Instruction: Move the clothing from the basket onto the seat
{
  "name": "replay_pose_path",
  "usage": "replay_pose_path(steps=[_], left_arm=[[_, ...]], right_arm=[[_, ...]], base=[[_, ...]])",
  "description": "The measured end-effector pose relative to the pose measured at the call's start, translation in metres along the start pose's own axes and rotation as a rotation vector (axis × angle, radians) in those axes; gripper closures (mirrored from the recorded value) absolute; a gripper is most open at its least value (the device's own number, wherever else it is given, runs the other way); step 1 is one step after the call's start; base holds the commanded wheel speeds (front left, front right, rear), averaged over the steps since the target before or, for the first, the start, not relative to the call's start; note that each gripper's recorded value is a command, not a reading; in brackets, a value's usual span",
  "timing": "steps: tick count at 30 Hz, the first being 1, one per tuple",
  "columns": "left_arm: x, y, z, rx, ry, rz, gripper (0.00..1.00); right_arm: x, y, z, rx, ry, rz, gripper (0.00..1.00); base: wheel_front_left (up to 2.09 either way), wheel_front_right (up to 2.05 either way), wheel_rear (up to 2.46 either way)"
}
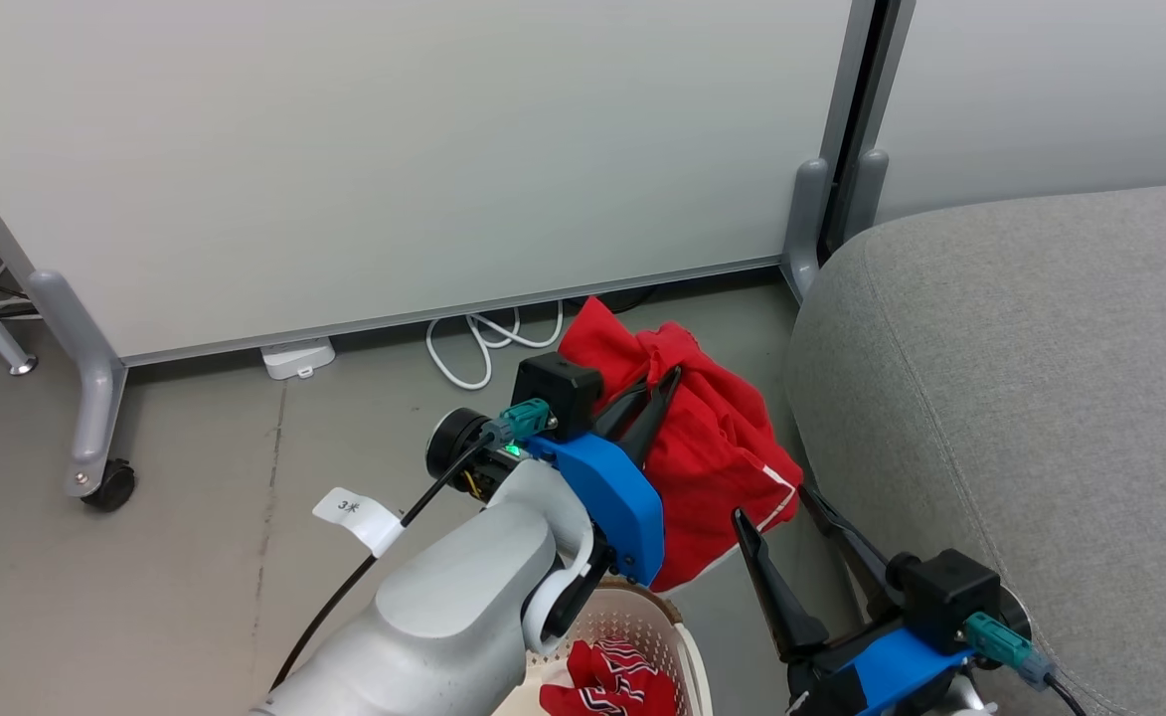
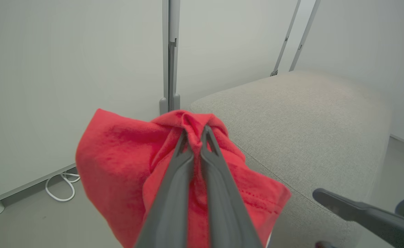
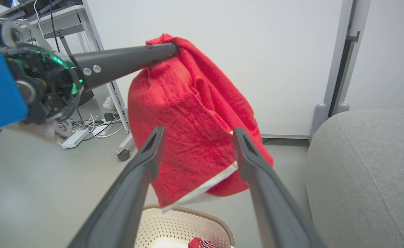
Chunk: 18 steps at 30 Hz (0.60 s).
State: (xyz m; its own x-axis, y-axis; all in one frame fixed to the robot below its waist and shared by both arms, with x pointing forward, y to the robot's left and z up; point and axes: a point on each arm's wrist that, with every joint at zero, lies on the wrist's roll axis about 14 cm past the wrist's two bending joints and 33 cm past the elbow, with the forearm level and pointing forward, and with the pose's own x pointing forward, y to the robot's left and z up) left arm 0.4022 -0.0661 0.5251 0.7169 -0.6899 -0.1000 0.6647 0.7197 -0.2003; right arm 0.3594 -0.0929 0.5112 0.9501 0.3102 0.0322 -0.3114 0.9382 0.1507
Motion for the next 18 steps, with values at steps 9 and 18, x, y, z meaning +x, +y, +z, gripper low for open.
replay_pose_path(steps=[9, 18], left_arm=[[-0.001, 0.001, -0.005, -0.002, 0.013, -0.001, 1.00], [0.000, -0.001, -0.005, -0.011, 0.017, -0.011, 1.00]], right_arm=[[0.014, 0.006, 0.008, -0.044, 0.017, 0.032, 0.00], [0.027, 0.011, -0.016, -0.073, 0.160, 0.065, 0.00]], base=[[0.00, 0.00, 0.00], [0.00, 0.00, 0.00]])
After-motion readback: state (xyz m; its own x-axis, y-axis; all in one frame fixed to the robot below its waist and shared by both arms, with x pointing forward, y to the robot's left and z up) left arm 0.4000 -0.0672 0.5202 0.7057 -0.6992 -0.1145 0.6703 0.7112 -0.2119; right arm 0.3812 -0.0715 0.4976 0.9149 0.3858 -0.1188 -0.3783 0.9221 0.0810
